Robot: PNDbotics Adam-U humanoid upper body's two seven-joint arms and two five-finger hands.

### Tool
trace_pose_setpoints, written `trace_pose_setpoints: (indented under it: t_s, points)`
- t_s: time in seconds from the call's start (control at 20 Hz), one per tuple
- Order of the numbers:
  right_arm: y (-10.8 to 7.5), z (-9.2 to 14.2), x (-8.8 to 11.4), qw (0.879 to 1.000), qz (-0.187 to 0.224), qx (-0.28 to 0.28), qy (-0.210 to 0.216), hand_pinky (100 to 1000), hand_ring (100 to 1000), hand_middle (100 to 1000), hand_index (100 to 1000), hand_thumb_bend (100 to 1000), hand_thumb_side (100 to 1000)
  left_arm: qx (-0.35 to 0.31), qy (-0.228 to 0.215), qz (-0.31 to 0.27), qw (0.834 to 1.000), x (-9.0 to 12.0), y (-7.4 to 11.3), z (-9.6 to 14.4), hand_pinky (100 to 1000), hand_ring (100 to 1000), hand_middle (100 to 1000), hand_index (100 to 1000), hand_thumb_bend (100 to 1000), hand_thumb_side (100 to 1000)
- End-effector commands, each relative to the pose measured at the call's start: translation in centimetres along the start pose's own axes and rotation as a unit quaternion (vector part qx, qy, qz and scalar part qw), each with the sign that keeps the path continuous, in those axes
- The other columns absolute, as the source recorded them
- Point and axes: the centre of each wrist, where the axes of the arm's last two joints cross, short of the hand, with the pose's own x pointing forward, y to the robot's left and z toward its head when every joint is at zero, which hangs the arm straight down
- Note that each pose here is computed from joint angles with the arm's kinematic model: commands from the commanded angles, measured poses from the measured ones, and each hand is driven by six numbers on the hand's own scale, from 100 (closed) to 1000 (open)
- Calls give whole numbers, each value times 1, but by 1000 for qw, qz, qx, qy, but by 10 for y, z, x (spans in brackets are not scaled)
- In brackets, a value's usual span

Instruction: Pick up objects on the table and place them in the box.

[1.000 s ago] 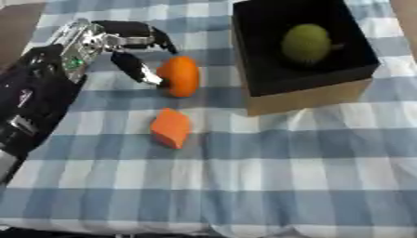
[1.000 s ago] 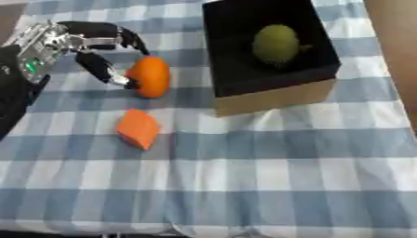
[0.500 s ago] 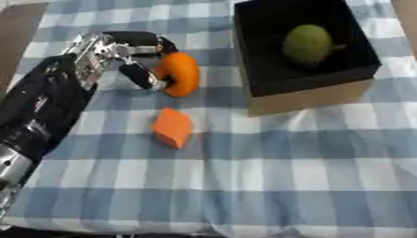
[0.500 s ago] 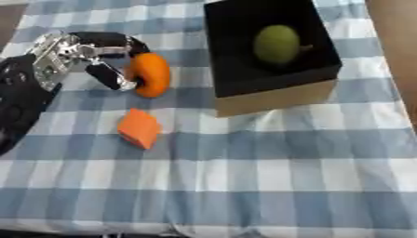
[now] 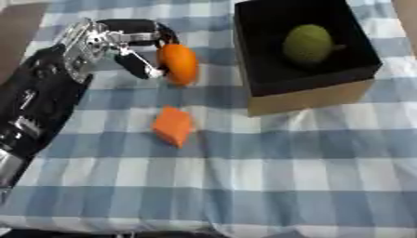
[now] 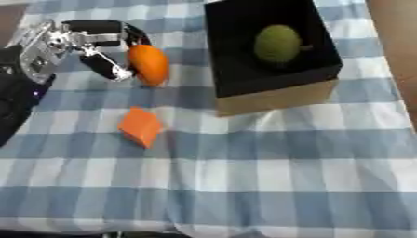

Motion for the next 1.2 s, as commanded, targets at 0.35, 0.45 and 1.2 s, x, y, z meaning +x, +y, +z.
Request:
trace_pose_setpoints:
  t_s: [0.35, 0.45, 1.2]
  points:
    - [-4, -4, 3, 1000, 2, 8, -12, 935, 1000, 396, 909, 100, 470, 41, -43, -26, 998, 18, 46, 7, 675, 704, 635, 714, 100, 262]
    - [-4, -5, 3, 1000, 2, 9, -12, 935, 1000, 397, 909, 100, 470, 52, -48, -23, 997, 22, 50, 5, 658, 685, 621, 699, 100, 264]
    - [-4, -7, 3, 1000, -4, 8, -16, 935, 1000, 401, 908, 100, 470, 143, -110, -7, 984, 79, 88, -46, 638, 668, 614, 694, 100, 282]
